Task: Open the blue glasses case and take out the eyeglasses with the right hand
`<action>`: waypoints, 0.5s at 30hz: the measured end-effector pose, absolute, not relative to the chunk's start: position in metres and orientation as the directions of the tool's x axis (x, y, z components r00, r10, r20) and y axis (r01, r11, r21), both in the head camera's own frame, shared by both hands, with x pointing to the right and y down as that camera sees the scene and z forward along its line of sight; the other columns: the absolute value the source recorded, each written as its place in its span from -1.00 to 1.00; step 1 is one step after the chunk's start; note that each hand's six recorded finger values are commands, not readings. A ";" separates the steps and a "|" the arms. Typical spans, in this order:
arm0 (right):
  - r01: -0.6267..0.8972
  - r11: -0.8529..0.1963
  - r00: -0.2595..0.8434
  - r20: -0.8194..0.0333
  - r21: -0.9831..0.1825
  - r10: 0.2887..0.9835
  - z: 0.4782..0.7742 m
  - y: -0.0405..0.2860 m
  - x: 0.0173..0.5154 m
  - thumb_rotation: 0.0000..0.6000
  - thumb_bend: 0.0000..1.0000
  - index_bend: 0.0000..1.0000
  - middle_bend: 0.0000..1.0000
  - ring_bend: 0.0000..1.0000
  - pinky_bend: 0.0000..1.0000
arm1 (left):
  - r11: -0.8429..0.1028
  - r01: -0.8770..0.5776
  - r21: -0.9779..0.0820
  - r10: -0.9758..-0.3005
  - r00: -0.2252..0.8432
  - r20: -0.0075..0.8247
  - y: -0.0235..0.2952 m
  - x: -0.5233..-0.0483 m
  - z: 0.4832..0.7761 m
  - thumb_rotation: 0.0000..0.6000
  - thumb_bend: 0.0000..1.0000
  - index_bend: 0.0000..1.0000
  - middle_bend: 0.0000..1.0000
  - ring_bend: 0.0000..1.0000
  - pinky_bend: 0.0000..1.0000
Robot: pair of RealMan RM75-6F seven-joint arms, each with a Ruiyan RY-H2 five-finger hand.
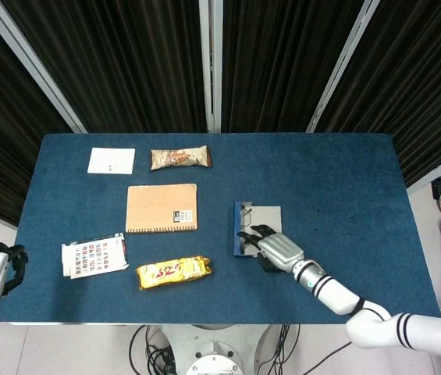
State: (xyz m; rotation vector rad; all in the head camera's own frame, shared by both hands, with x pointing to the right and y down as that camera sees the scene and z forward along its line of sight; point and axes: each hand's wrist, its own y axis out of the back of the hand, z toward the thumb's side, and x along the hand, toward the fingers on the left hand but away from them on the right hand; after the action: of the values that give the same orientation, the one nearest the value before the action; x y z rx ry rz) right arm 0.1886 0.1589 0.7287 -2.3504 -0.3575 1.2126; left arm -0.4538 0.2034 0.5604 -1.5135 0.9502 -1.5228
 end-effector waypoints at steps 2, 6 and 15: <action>0.009 -0.857 0.610 -0.676 -0.516 0.413 0.731 0.159 0.164 1.00 0.56 -1.00 -0.63 -1.00 -1.00 | -0.423 0.017 -0.906 -0.906 0.006 0.423 0.203 -0.454 0.560 1.00 0.16 0.33 0.27 -0.09 -0.11; 0.000 -0.838 0.650 -0.637 -0.545 0.414 0.731 0.150 0.130 1.00 0.56 -1.00 -0.63 -1.00 -1.00 | -0.424 0.016 -0.906 -0.906 0.006 0.424 0.203 -0.454 0.561 1.00 0.16 0.33 0.27 -0.10 -0.11; 0.058 -0.788 0.617 -0.598 -0.613 0.511 0.706 0.114 0.148 1.00 0.56 -1.00 -0.56 -1.00 -1.00 | -0.425 0.014 -0.905 -0.905 0.012 0.425 0.203 -0.454 0.560 1.00 0.16 0.33 0.27 -0.09 -0.11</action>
State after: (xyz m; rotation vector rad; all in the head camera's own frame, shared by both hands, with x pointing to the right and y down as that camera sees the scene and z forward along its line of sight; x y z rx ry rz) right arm 0.1485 0.1144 0.7063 -2.2912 -0.4467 1.0852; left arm -0.4536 0.2031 0.5604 -1.5223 0.9494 -1.5178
